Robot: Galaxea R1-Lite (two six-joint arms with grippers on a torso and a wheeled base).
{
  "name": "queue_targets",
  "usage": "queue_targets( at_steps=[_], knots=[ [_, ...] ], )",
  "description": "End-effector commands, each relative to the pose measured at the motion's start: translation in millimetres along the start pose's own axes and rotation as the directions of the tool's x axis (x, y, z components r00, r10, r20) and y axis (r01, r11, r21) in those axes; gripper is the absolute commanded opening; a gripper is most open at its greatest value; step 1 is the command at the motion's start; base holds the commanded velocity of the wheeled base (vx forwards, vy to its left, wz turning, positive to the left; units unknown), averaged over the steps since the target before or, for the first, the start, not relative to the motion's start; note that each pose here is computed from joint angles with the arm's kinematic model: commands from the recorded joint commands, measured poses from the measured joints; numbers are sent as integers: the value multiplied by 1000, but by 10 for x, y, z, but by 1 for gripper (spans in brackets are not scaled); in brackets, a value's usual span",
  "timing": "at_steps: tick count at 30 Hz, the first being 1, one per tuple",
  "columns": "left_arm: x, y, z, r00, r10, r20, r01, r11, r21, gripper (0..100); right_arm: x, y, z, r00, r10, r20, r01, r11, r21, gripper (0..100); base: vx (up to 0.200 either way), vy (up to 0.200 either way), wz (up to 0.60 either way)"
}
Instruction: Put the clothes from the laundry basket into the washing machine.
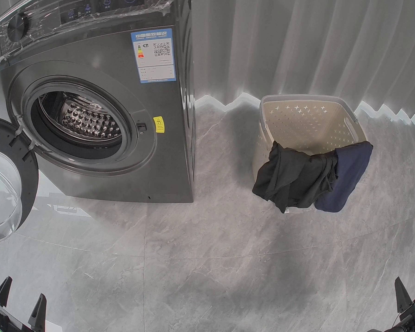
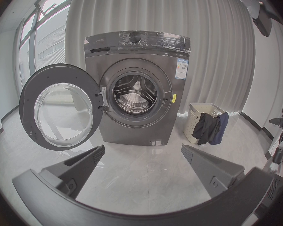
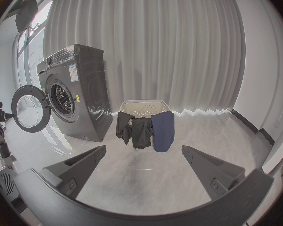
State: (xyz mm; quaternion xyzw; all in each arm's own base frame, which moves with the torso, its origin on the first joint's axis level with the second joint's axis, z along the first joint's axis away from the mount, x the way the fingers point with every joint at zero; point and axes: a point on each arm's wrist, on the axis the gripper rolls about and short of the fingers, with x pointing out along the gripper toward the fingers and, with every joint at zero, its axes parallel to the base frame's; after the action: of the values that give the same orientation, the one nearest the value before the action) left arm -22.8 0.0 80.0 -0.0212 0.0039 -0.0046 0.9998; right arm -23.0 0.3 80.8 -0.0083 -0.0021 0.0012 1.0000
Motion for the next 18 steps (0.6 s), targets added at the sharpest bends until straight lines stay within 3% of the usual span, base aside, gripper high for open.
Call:
queue_targets(
  at_steps=[1, 13, 16, 18],
  knots=[
    [-1, 2, -50, 1000, 0, 0, 0, 1000, -2, 100, 2, 1, -51, 1000, 1, -3, -1, 1000, 0, 100, 0, 0, 0],
    [-1, 2, -50, 1000, 0, 0, 0, 1000, -2, 100, 2, 1, -51, 1000, 1, -3, -1, 1000, 0, 100, 200, 0, 0],
    [-1, 2, -50, 1000, 0, 0, 0, 1000, 1, 100, 2, 1, -51, 1000, 1, -3, -1, 1000, 0, 100, 0, 0, 0],
    [-1, 2, -50, 1000, 0, 0, 0, 1000, 1, 100, 2, 1, -51, 1000, 1, -3, -1, 1000, 0, 100, 0, -200, 0]
  ],
)
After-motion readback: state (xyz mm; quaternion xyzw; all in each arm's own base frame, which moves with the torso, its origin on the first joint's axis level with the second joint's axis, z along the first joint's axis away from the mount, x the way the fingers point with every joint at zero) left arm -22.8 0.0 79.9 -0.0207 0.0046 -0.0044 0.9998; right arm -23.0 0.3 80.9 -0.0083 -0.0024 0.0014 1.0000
